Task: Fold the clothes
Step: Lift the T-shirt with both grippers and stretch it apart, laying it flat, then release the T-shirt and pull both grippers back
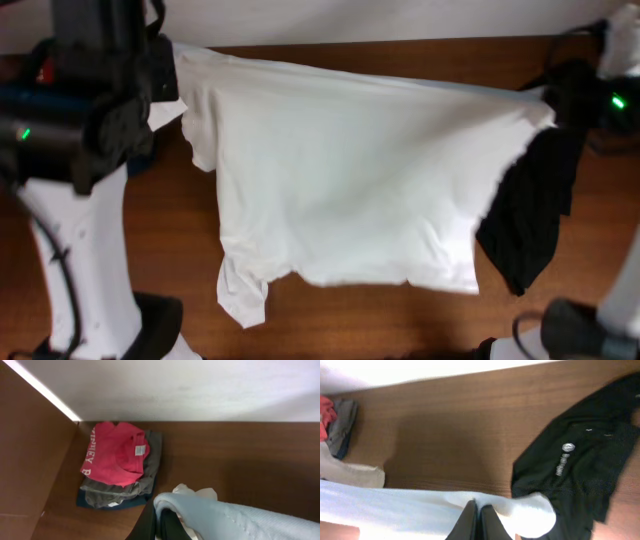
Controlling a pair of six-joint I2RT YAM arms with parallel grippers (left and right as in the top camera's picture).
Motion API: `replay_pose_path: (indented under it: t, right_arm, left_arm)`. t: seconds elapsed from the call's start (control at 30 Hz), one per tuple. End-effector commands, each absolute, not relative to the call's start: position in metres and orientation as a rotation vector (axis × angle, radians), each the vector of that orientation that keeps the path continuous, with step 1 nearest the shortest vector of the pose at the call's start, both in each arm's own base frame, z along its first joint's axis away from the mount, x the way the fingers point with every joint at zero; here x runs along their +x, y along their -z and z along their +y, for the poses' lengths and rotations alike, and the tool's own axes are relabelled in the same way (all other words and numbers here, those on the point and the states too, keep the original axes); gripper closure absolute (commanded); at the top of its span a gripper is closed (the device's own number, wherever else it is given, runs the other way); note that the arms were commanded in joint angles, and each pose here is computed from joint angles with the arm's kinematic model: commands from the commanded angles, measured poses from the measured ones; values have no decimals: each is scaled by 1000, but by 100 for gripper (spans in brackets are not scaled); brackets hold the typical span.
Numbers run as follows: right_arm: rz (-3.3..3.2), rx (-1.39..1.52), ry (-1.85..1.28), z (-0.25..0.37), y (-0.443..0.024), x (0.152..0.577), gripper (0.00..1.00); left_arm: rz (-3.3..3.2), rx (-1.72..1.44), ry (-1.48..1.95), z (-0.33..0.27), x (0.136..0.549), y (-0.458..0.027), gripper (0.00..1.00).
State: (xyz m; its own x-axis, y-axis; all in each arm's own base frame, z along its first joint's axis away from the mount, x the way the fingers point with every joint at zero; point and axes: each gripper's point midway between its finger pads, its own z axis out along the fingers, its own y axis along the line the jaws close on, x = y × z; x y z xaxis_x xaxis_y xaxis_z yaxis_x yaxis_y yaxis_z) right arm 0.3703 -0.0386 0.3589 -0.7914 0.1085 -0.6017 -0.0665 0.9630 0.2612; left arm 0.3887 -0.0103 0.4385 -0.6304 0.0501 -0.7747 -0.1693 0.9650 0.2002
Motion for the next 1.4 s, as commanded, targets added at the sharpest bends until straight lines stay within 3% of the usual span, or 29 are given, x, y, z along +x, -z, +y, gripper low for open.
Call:
replay_pose_path:
  t: [0.0,0.3,0.83,0.87,0.9,0.93,0.97,1.0,1.1,1.37]
  right_arm:
    - [2521,-32,-366,-37,-319,408,96]
    - [2521,-112,-395,-25,-229,512,96]
    - [2415,-136,-329,-19,-132,610,96]
    - [2404,-137,-313,-19,-129,615,95]
    - [2391,-141,-304,-19,-128,619,88]
    - [2378,-147,-300,-17,-127,623,69]
    - [2353,-155,-291,-16,-129,629,19]
    - [2343,-160,-289,-14,-131,631,1]
    - [2322,-160,-283,-15,-140,633,1]
    - [2298,-48,-302,-28,-211,609,1]
  left_arm:
    - [2269,-120,-445,8,411,-418,99]
    - [2338,-79,-413,-17,506,-338,99]
    - [2218,-107,-353,-48,667,-171,99]
    - [2208,-110,-350,-49,673,-163,92]
    - [2197,-113,-347,-50,677,-159,71]
    - [2190,-115,-345,-50,681,-153,41]
    - [2186,-120,-345,-48,684,-147,1]
    - [2187,-122,-346,-47,684,-147,1]
    - [2185,-118,-359,-40,683,-152,1]
    - [2160,-136,-369,-21,651,-237,1]
